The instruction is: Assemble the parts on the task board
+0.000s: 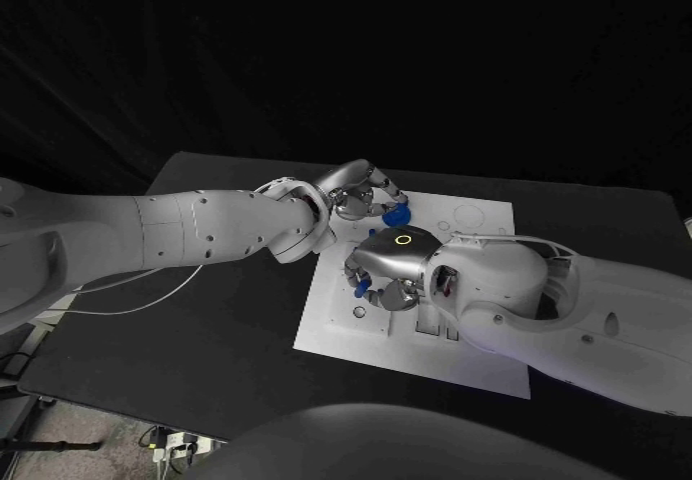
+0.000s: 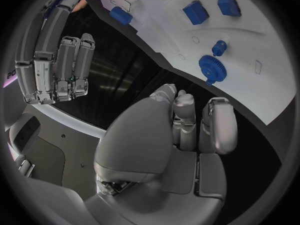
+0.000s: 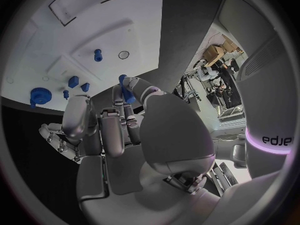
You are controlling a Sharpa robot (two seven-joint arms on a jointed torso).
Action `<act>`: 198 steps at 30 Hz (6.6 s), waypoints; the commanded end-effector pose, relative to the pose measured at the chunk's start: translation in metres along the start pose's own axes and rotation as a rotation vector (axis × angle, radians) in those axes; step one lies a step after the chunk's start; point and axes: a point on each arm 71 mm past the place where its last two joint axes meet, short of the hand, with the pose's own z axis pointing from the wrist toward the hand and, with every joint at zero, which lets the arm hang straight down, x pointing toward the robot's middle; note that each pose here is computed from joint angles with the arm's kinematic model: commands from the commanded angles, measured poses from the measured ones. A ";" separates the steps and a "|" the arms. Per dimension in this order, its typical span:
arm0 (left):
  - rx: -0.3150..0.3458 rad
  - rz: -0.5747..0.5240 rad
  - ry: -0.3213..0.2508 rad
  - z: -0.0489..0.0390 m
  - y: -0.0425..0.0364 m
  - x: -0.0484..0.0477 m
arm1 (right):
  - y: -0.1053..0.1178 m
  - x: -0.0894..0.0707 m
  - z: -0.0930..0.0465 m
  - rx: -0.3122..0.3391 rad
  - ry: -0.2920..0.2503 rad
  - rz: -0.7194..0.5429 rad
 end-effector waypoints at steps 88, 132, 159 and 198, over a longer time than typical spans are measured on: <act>0.002 -0.022 0.049 0.0031 -0.0036 0.0084 | 0.006 0.039 0.010 0.051 0.026 -0.057; -0.011 -0.029 0.067 0.0021 -0.0010 0.0131 | 0.008 0.044 0.012 0.039 -0.015 -0.005; -0.022 -0.032 0.077 0.0009 0.0012 0.0148 | 0.006 0.045 0.010 0.056 -0.018 -0.007; -0.029 -0.037 0.092 0.0030 0.0007 0.0198 | 0.006 0.047 0.011 0.072 0.048 -0.027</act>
